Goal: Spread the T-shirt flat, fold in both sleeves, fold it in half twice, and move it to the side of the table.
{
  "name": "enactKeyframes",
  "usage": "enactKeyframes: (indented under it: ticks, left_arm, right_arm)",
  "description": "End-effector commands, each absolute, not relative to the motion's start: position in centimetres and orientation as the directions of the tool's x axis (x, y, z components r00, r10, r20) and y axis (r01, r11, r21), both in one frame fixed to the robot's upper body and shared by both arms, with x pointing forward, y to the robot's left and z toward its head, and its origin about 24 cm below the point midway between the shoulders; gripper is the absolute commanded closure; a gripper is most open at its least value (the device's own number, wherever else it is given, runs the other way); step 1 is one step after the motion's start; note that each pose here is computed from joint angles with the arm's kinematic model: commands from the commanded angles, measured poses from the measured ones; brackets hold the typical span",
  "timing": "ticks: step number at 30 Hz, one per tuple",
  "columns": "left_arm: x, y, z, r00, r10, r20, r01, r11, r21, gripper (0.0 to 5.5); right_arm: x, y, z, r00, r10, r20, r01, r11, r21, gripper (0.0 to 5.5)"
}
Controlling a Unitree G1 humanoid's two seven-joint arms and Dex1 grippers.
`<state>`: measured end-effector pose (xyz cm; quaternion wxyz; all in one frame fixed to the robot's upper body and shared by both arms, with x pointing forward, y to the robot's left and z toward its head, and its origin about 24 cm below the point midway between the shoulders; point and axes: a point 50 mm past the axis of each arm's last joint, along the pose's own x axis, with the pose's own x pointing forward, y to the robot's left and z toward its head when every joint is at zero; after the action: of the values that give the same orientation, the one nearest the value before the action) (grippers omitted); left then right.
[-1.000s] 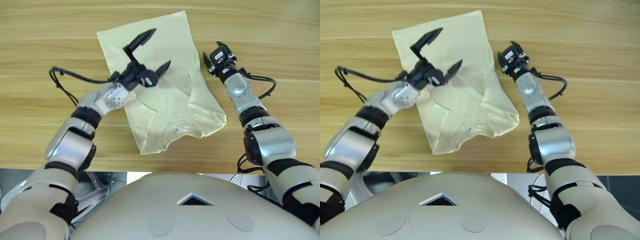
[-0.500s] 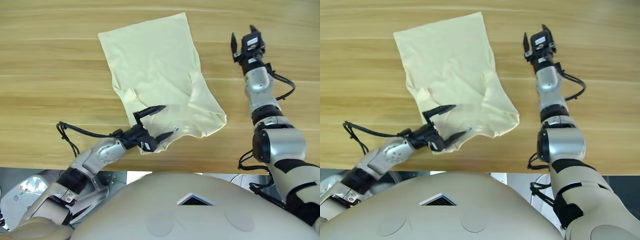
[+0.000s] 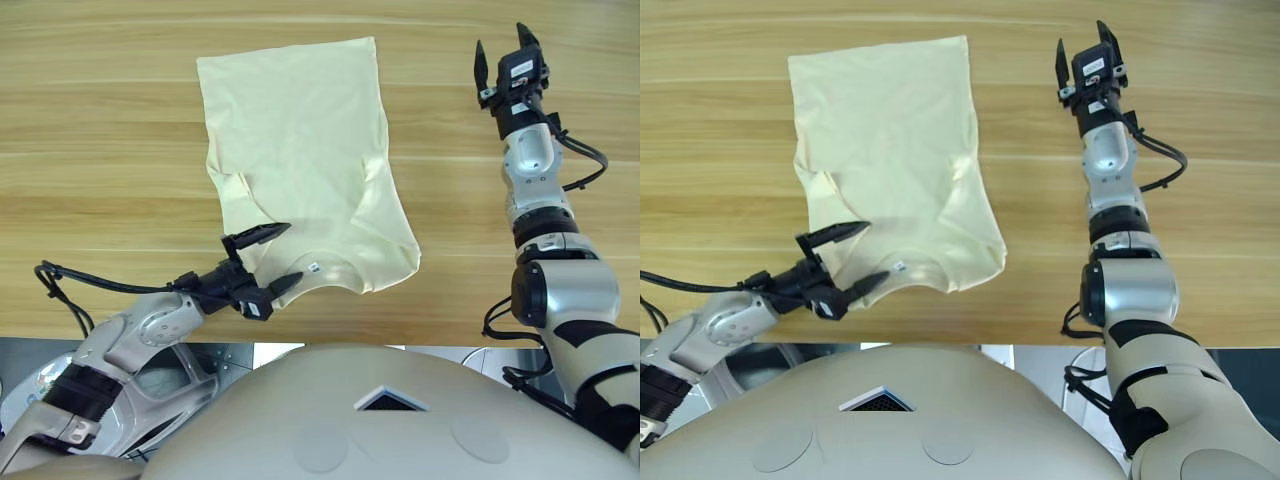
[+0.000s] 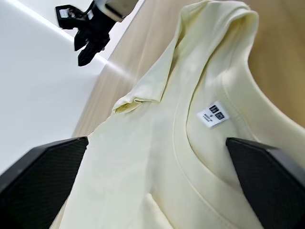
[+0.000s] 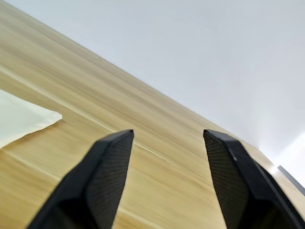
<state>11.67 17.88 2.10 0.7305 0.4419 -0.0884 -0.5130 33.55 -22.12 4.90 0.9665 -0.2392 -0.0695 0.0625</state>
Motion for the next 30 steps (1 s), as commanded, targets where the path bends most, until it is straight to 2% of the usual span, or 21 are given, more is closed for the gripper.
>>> enactKeyframes:
  ticks: [1,4,7,12,16,20,24,30]
  left_arm:
    - [9.4,19.3,0.8,0.346,-0.796,-0.497,0.777,-0.054,0.627,0.10]
    - [9.0,20.4,0.6,0.335,-0.765,-0.550,0.796,-0.083,0.600,0.10]
    - [9.9,20.8,1.2,0.367,-0.760,-0.537,0.771,-0.074,0.632,0.10]
    - [12.5,18.7,3.8,0.464,-0.831,-0.306,0.633,0.069,0.771,0.10]
    - [13.6,17.8,5.9,0.498,-0.852,-0.160,0.549,0.167,0.819,0.10]
    - [13.5,16.5,7.9,0.461,-0.887,-0.017,0.525,0.257,0.811,0.10]
    - [14.1,16.0,9.2,0.469,-0.873,0.131,0.507,0.388,0.770,0.10]
    - [17.0,17.6,7.7,0.646,-0.729,0.227,0.422,0.589,0.690,0.10]
  right_arm:
    - [33.8,-21.8,4.8,0.984,0.158,0.085,-0.099,0.873,-0.477,2.79]
    - [33.8,-21.6,4.9,0.981,0.172,0.087,-0.109,0.870,-0.481,2.79]
    - [33.7,-21.4,4.6,0.981,0.178,0.083,-0.117,0.870,-0.479,2.79]
    - [32.8,-20.5,4.0,0.966,0.241,0.089,-0.165,0.849,-0.503,2.79]
    - [29.7,-18.3,1.4,0.899,0.438,0.003,-0.331,0.683,-0.651,2.79]
    - [26.0,-14.6,-1.1,0.800,0.592,-0.093,-0.500,0.574,-0.648,2.79]
    - [25.0,-13.0,-1.7,0.782,0.612,-0.123,-0.512,0.517,-0.685,2.79]
    - [25.3,-12.8,0.1,0.799,0.598,-0.060,-0.437,0.508,-0.742,2.79]
